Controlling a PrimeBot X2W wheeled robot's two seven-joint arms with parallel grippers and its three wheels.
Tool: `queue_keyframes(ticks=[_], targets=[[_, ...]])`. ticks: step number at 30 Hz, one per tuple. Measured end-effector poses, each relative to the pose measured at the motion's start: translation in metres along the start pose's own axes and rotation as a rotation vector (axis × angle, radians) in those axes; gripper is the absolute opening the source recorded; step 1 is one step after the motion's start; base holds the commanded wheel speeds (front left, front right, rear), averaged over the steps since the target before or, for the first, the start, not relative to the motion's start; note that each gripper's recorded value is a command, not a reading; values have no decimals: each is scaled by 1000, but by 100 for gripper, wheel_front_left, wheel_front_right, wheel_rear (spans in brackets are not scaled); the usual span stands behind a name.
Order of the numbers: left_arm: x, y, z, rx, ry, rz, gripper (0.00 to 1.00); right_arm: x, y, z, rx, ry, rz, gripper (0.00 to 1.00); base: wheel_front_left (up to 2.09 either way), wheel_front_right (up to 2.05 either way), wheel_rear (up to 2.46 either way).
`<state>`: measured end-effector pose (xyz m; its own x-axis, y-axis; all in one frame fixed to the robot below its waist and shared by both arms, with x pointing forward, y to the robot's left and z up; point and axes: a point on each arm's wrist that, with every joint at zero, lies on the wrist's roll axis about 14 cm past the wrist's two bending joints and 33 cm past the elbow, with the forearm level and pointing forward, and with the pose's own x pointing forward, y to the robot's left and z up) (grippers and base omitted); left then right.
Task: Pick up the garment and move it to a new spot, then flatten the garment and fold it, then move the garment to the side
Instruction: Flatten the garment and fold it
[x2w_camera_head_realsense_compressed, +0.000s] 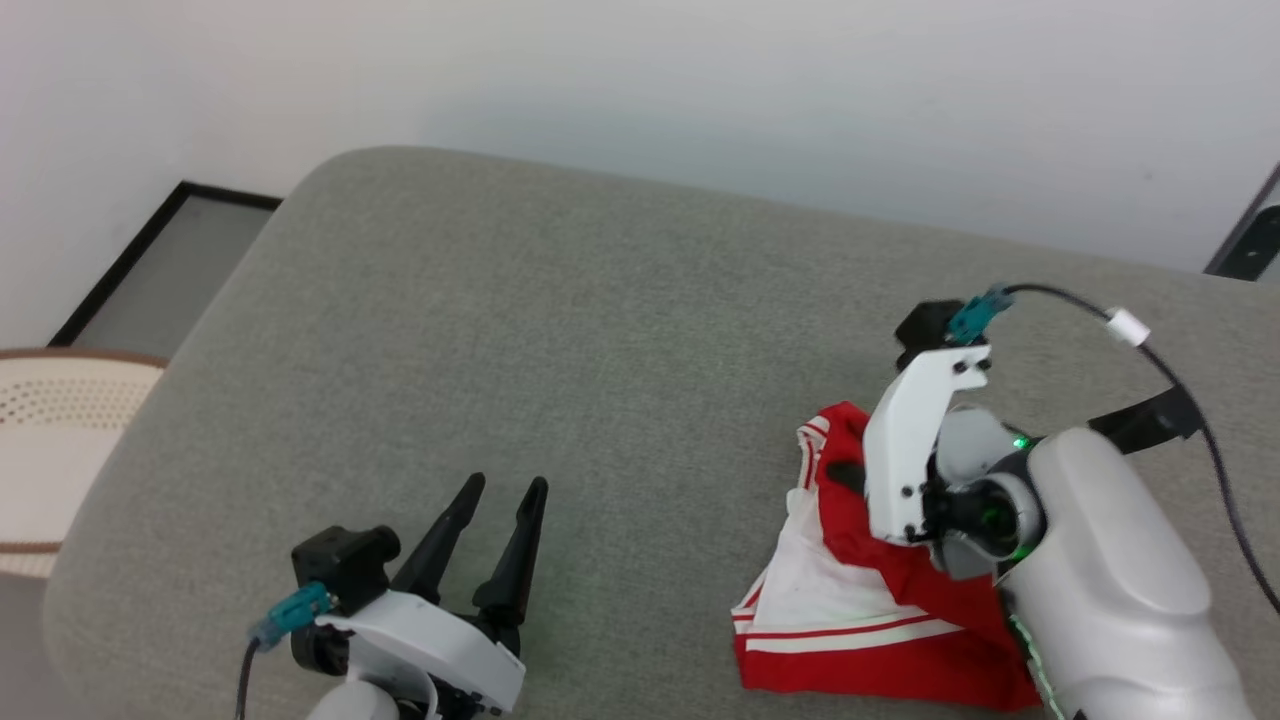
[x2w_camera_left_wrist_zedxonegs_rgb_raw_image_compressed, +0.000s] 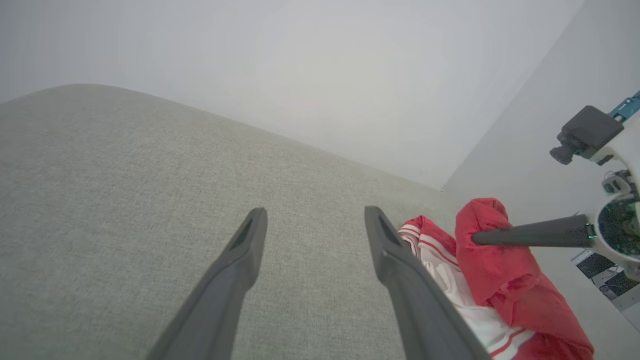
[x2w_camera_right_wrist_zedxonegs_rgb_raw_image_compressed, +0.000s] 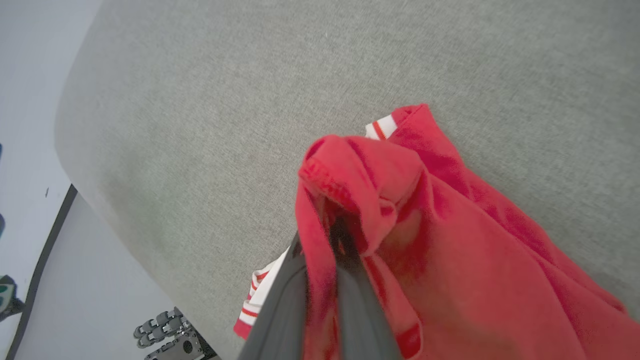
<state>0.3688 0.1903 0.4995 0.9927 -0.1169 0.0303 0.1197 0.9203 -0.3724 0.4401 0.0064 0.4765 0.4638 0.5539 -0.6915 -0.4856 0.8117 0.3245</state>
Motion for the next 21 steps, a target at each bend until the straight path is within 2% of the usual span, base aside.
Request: queue_keyframes(ticks=[9, 20, 21], targets=[[-2, 11, -6, -12, 17, 40, 100, 35, 3, -35, -128, 135, -39, 0, 0, 0, 0], [-1, 12, -6, -20, 20, 45, 100, 47, 6, -52, -267, 199, -72, 0, 0, 0, 0], [-1, 12, -6, -19, 20, 45, 100, 47, 7, -52, -275, 200, -74, 6, 0, 0, 0]])
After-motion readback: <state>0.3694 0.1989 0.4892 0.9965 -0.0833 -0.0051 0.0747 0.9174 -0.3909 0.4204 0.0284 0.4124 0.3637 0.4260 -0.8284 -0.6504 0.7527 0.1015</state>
